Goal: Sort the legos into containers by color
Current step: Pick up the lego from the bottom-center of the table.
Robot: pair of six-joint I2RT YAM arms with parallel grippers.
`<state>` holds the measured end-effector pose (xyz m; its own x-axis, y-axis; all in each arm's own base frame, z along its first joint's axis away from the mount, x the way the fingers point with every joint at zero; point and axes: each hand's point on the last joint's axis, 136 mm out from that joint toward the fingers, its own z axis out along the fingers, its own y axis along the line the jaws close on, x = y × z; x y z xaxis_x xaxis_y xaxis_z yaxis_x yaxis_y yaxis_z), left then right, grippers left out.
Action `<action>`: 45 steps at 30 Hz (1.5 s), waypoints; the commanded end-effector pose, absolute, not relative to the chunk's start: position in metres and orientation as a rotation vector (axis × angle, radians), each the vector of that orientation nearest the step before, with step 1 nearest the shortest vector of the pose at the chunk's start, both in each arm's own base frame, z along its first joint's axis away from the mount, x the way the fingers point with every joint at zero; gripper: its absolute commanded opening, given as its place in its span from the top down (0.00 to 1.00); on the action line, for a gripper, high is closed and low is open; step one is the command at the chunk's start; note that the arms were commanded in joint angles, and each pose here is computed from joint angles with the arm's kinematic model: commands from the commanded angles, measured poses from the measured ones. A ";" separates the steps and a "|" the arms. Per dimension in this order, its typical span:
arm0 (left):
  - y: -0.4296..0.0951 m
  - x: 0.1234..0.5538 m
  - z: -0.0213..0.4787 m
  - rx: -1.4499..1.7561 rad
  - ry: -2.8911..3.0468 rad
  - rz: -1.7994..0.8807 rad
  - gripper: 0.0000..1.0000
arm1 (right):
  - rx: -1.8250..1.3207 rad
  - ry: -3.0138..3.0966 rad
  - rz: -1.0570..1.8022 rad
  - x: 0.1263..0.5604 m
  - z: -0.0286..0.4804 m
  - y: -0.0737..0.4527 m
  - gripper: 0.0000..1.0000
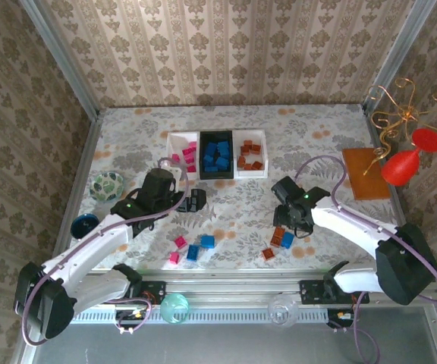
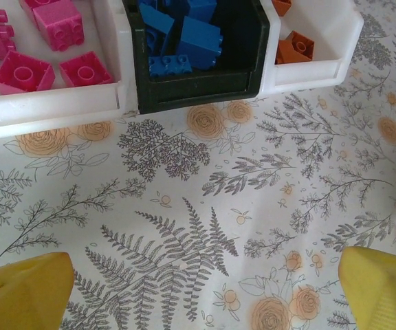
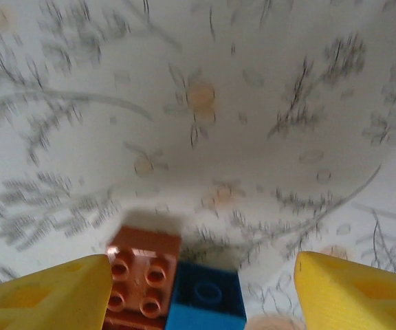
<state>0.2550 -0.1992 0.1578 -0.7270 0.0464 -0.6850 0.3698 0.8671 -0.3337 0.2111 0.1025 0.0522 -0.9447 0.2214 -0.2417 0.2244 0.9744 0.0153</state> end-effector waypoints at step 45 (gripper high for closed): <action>-0.188 0.252 0.163 0.301 2.319 -0.549 0.00 | -0.076 2.546 0.354 0.290 0.178 0.188 0.78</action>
